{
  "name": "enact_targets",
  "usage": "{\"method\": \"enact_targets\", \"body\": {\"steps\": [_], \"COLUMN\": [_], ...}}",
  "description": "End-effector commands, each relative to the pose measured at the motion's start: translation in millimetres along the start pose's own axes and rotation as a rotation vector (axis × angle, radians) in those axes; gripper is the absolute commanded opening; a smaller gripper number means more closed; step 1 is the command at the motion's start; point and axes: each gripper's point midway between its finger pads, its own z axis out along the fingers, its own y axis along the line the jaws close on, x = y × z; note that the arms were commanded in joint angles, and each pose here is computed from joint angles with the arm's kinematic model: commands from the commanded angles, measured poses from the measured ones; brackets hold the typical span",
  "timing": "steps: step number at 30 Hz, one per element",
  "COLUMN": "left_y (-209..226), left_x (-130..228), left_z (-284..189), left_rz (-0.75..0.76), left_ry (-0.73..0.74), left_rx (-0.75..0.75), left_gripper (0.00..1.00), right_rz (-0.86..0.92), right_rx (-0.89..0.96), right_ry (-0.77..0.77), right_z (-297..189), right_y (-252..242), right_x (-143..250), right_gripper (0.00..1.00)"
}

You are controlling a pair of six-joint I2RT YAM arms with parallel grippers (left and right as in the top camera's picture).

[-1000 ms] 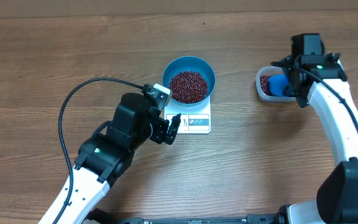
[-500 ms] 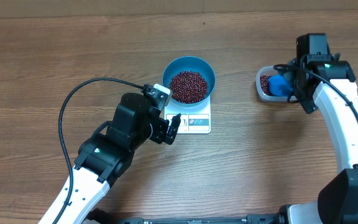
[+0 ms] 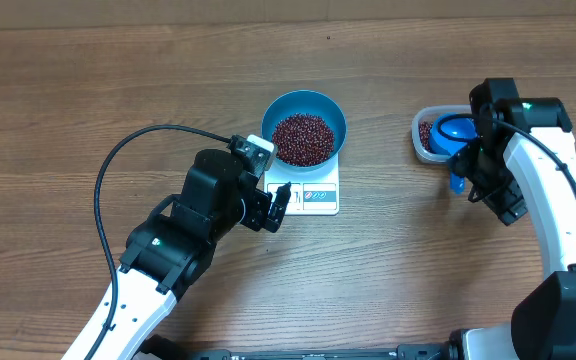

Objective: Scoop item into bowl and weigh 150g on scale

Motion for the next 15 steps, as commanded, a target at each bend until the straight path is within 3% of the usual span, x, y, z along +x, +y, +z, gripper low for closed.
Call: {"method": "enact_targets", "body": {"steps": [1,5,15], "left_y": [0.2,0.2,0.2], "left_x": [5.4,5.3,5.3], "left_z": [4.3,4.2,4.2], "left_rz": [-0.009,-0.009,-0.009], "left_ry": [0.018,0.017,0.017], "left_rx": [0.000,0.000,0.000], "left_gripper": [0.99,1.00,1.00], "right_rz": [0.015,-0.013,-0.273], "right_rx": [-0.047,-0.060,-0.151], "right_ry": [-0.035,-0.045,-0.062], "right_z": [-13.3,-13.8,-36.1], "right_y": [2.6,6.0,21.2], "right_x": [-7.7,-10.0,-15.2], "right_gripper": [1.00,1.00,1.00]}}
